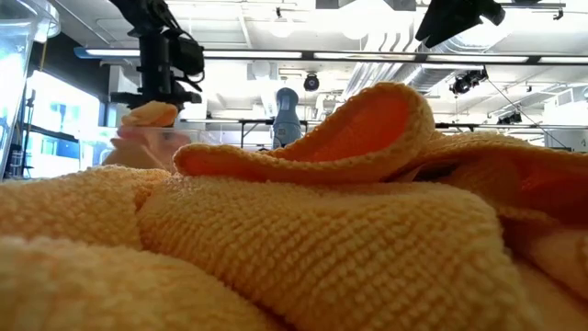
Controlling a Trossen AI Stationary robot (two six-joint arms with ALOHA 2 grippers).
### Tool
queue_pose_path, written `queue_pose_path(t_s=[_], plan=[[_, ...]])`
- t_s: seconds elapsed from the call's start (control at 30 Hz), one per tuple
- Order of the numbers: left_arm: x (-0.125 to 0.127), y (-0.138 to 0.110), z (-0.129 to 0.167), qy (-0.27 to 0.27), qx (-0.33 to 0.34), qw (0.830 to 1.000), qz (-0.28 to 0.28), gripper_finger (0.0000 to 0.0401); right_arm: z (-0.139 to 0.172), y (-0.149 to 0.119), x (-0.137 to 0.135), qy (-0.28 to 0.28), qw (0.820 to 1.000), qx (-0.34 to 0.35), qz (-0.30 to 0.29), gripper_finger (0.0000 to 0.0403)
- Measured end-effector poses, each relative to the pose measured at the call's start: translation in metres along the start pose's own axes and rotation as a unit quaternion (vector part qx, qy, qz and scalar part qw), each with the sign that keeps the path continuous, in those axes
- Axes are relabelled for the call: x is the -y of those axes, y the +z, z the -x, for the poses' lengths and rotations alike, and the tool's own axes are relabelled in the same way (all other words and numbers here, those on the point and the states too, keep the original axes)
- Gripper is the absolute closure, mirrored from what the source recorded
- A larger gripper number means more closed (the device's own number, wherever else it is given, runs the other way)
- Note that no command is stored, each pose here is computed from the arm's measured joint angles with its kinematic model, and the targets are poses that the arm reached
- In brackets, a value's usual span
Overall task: Sort microfiber towel by color & place in baskets
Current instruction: Put the yellow microfiber towel into the top transparent bin
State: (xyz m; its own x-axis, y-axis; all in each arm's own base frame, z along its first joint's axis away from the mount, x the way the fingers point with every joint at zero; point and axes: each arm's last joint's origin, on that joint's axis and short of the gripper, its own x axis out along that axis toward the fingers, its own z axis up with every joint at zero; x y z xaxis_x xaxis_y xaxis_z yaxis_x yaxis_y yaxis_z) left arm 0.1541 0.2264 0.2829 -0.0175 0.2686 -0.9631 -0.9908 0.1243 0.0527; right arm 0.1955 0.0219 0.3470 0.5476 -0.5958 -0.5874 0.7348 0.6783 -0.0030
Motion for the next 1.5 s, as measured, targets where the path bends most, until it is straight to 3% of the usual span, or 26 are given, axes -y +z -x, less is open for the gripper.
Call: queue_pose_path(t_s=[0.1,0.2,0.3,0.43,0.57,0.8,1.13,1.5], plan=[[0.002,0.0,0.0,-0.022,-0.004,1.0,-0.011,0.0236,0.0,0.0,0.0,0.0,1.0,0.0,0.0,0.0259],[-0.001,0.0,0.001,-0.001,0.003,1.0,-0.006,0.0236,0.0,0.0,0.0,0.0,1.0,0.0,-0.001,0.0259],[0.0,0.0,0.003,-0.034,-0.002,0.999,-0.017,0.0237,-0.001,0.0,-0.001,-0.001,1.0,-0.001,-0.003,0.0259],[-0.004,0.001,0.007,-0.005,0.021,1.0,0.013,0.0242,-0.001,0.0,-0.001,-0.001,1.0,-0.001,-0.004,0.0259],[-0.006,0.0,0.012,-0.062,0.016,0.998,-0.025,0.0245,-0.001,0.0,-0.001,-0.001,1.0,-0.001,-0.005,0.0259],[-0.008,0.003,0.011,-0.029,0.034,0.999,-0.006,0.0244,-0.001,0.0,-0.001,-0.001,1.0,0.0,-0.005,0.0259],[-0.006,-0.001,0.008,-0.027,0.025,0.999,-0.016,0.0244,-0.001,0.0,-0.001,-0.001,1.0,-0.001,0.003,0.0259],[-0.005,-0.001,-0.001,-0.014,-0.01,0.999,-0.029,0.0182,-0.001,-0.001,0.0,-0.002,1.0,-0.006,0.009,0.0259]])
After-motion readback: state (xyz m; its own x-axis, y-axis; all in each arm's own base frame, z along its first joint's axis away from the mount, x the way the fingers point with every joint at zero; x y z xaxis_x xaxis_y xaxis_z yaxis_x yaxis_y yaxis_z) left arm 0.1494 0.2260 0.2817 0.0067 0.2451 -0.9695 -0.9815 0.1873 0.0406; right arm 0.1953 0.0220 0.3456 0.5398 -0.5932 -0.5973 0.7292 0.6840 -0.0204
